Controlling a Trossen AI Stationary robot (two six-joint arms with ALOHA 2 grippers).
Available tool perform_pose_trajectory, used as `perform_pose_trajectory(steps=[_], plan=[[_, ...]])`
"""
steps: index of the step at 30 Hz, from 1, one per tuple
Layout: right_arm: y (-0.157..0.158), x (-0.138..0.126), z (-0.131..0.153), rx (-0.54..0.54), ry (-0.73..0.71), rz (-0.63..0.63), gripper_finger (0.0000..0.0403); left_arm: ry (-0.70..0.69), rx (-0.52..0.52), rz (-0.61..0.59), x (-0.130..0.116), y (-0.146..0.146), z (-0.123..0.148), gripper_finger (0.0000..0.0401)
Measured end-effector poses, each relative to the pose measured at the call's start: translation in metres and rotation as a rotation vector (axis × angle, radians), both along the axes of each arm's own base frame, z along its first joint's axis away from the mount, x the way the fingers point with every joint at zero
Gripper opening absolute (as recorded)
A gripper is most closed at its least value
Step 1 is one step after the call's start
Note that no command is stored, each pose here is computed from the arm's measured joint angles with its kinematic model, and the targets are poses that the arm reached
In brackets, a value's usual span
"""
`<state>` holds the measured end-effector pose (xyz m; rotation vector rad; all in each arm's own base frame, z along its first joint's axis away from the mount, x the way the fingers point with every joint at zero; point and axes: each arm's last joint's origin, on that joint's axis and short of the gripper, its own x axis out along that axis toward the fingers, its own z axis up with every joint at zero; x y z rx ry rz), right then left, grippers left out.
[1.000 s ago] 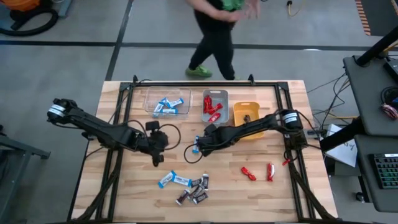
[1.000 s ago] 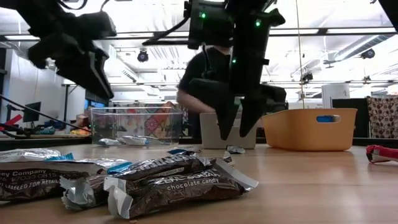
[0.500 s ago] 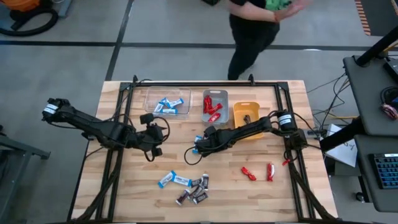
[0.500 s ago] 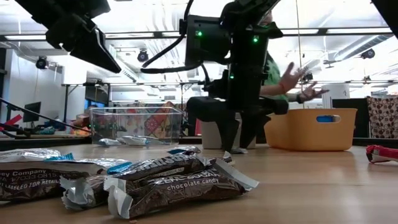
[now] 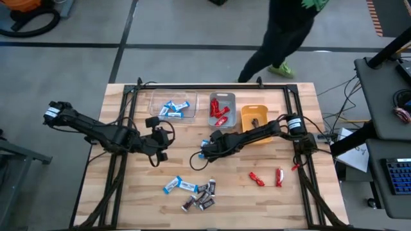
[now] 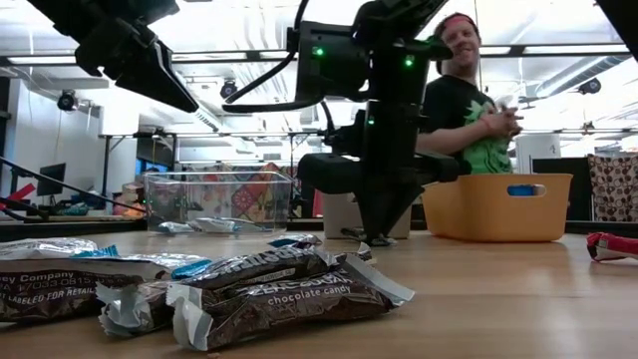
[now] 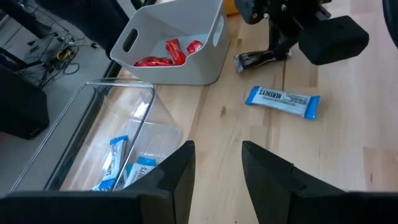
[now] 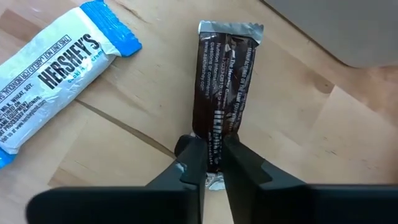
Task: Organize candy in baskets
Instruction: Put the brown chocolate into the yellow bin
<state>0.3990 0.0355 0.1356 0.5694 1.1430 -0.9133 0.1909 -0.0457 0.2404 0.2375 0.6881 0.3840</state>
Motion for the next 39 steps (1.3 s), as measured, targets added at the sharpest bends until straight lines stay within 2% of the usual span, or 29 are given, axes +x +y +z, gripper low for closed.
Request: perform_pose_trajectory(steps=[6,19,23,27,31,39], plan=[[0.004,0.004,0.009,0.005,-0.004,0.074,0.0010,-0.005,-0.014,0.008,0.000,0.000,0.000,0.0116],[0.017,-0.008,0.066,-0.019,-0.106,0.221,0.0008,-0.030,-0.031,0.015,0.002,-0.001,0.001,0.0116],[0.018,-0.009,0.067,-0.013,-0.117,0.199,0.0009,-0.038,-0.034,0.014,0.003,-0.001,0.001,0.0116],[0.018,-0.004,0.056,-0.015,-0.110,0.185,0.0012,-0.034,-0.033,0.014,0.004,-0.001,0.000,0.0116],[0.016,0.000,0.040,-0.017,-0.071,0.175,0.0040,-0.031,-0.032,0.014,0.005,-0.002,-0.001,0.0116],[0.011,0.005,0.023,-0.064,-0.057,0.115,0.0139,-0.031,-0.034,0.016,0.006,-0.002,-0.002,0.0116]])
